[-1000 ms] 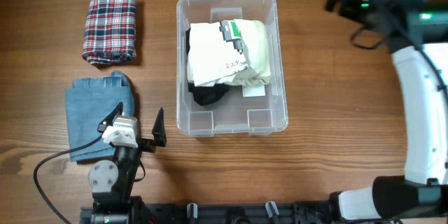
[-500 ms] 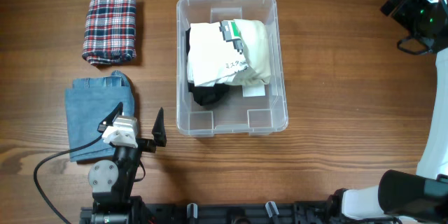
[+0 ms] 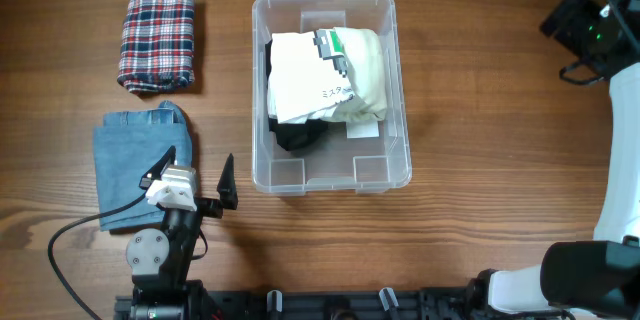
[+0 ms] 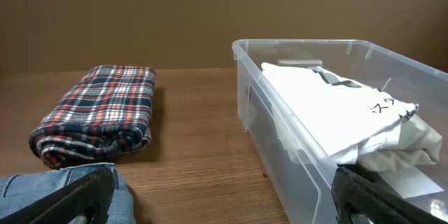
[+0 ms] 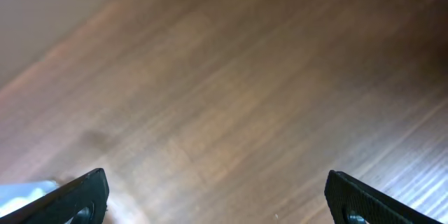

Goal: Pack container
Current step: 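Withdraw the right gripper up and to the right of the container, then move the left gripper up to the plaid cloth's top edge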

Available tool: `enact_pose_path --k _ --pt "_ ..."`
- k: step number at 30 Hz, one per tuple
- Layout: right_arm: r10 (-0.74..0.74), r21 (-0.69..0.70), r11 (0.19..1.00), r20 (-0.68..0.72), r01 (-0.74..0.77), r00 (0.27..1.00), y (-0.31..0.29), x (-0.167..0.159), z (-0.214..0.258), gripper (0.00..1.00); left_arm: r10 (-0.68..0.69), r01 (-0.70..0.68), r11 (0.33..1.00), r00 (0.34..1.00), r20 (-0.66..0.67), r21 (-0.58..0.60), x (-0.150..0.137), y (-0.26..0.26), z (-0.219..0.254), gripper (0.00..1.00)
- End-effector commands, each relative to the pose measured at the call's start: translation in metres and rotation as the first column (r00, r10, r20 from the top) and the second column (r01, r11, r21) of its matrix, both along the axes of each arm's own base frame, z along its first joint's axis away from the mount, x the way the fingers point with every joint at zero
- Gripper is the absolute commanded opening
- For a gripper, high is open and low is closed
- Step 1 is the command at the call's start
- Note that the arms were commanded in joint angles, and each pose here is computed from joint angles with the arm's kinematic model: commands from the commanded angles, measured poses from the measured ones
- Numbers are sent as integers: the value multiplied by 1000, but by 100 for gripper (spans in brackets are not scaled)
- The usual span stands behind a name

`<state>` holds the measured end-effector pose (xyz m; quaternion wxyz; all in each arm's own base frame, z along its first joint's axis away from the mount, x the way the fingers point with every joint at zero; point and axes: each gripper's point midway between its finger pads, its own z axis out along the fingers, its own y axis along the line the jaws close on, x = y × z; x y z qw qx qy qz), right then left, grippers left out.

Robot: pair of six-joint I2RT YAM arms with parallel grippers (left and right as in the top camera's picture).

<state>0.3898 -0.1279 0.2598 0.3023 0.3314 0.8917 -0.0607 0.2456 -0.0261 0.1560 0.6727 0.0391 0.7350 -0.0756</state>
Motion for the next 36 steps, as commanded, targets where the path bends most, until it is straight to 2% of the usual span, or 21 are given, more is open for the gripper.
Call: enact_pose_path --k 1,13,17,22,29,33,36 --pt "-5 -24 1000 -44 4 999 -6 -3 -12 100 11 -11 1000 1000 -6 12 0 3 -3 100" --pt "-6 -25 1000 -42 5 999 -6 -3 -11 100 10 -10 1000 1000 -6 12 0 2 -3 100" --pt "-6 -25 1000 -40 5 999 -6 -3 -11 100 -42 42 999 999 -1 8 -1 -7 -2 100" --pt "-6 -25 1000 -40 5 999 -6 -3 -11 100 -43 43 999 999 -1 8 -1 -7 -2 100" --pt "-6 -25 1000 -40 5 999 -6 -3 -11 100 -45 45 999 998 -36 5 0 -7 -10 100" --pt "-6 -25 1000 -40 5 999 -6 -3 -11 100 -43 30 990 995 -92 -135 1 -9 -17 100" --pt "-5 -25 1000 -40 4 999 -6 -3 -11 100 -36 20 987 994 -102 -158 1 -8 -15 100"
